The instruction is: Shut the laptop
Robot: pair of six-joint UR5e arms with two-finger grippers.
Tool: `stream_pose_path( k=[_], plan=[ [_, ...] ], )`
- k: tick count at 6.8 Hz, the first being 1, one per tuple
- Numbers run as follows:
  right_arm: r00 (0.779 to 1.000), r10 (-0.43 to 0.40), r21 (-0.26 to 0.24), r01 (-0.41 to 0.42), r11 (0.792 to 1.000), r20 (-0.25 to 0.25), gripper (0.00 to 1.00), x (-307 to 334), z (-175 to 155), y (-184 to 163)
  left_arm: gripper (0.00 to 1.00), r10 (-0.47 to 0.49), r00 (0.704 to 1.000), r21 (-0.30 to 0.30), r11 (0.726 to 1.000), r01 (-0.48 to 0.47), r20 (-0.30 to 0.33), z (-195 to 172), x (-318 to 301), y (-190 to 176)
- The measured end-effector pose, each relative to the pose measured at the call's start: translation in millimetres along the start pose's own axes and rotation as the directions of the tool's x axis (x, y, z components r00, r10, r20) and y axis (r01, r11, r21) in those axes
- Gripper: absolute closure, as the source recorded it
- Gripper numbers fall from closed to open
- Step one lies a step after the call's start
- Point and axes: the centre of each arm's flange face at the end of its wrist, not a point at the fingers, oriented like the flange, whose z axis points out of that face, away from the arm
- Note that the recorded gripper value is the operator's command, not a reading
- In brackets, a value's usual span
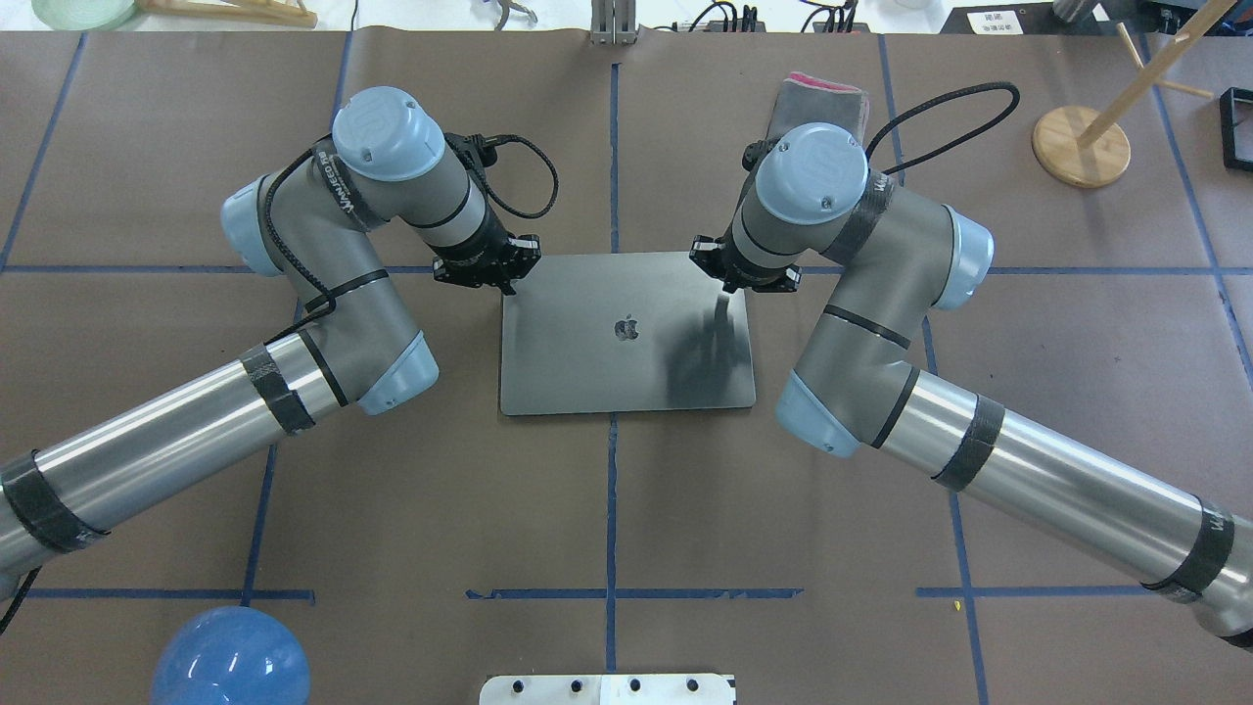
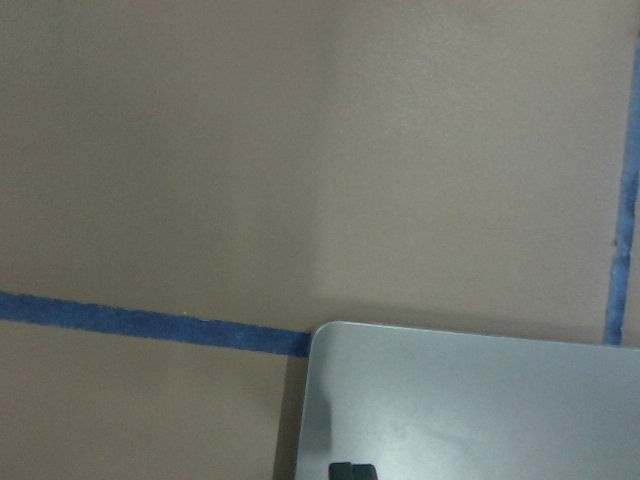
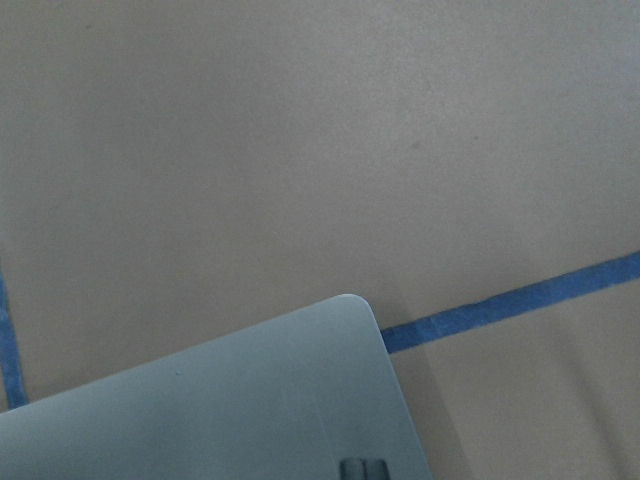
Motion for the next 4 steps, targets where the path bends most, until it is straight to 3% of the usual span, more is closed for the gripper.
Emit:
stream_pose_path(
  k=[1,2,4],
  plan=[
    [1.000,-0.017,-0.003,0.017,1.000,0.003,0.23,-2.3,-2.6,-2.7,0.21,0.006,1.000,0.002,1.000,-0.006,0.003,0.1,-0.3,-0.9],
    [1.000,-0.022,-0.016,0.022,1.000,0.010,0.00,-1.1,-11.1,-13.5,0.00,0.003,1.000,0.006,1.000,-0.003,0.001,-5.9,-2.0,-5.4],
    [1.000,-0.018,-0.055,0.019,0.998,0.023,0.00,23.4,-43.9,-52.4,0.00,-0.024,0.999,-0.005,1.000,0.024,-0.034,-44.4,-25.9,-28.5]
  ],
)
